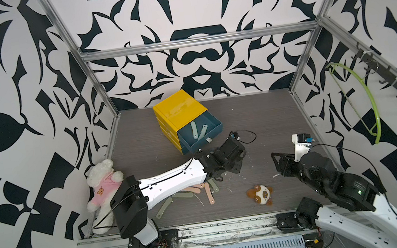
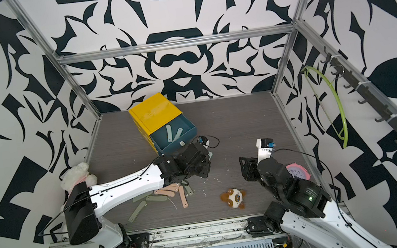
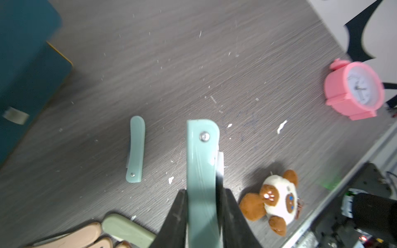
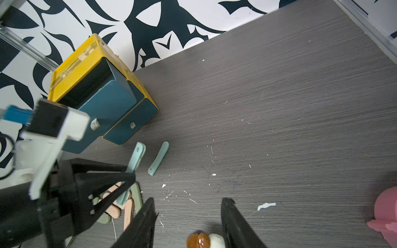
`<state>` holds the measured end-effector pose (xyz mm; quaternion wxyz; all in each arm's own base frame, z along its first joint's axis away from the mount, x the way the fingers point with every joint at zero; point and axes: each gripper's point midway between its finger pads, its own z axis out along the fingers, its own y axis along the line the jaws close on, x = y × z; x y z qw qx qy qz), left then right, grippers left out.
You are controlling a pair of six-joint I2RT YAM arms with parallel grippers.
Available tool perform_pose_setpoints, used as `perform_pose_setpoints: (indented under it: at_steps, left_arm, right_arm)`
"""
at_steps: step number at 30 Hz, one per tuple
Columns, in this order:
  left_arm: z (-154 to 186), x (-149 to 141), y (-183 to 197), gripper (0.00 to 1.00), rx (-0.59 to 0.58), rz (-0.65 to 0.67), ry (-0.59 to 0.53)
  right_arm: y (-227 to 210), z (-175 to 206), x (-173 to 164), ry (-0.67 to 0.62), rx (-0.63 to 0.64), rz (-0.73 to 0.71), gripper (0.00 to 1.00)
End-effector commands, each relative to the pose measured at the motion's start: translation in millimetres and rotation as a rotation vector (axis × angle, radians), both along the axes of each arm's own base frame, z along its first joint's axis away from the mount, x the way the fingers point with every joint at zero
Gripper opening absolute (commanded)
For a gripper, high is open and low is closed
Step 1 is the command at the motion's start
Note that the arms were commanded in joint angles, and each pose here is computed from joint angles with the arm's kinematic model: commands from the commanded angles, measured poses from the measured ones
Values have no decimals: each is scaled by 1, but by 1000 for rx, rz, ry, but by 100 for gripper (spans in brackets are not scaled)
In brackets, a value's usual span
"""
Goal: Place the fruit knives into the drawer by color
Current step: Place the fruit knife in the drawer.
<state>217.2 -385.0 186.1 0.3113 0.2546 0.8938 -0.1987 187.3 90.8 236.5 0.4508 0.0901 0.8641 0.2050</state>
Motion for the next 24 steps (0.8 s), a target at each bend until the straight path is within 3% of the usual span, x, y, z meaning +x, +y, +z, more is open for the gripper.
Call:
perform_pose_setpoints:
  at_steps: [1, 6, 14, 20, 24]
  left_arm:
    - [47, 2, 8, 20, -42, -5, -81]
    - [88, 16, 26, 19, -46, 21, -174]
    - [138, 81, 82, 19, -61, 156, -276]
    - [116, 138, 109, 19, -25, 231, -198]
    - [92, 150, 110, 18, 10, 231, -142]
  right_arm:
    - [-2, 18, 4, -43, 30, -26, 52]
    - [0, 18, 5, -40, 31, -22, 52]
    - [3, 17, 6, -35, 32, -15, 52]
    - [5, 16, 7, -31, 39, -13, 52]
    - [4, 15, 6, -27, 37, -13, 52]
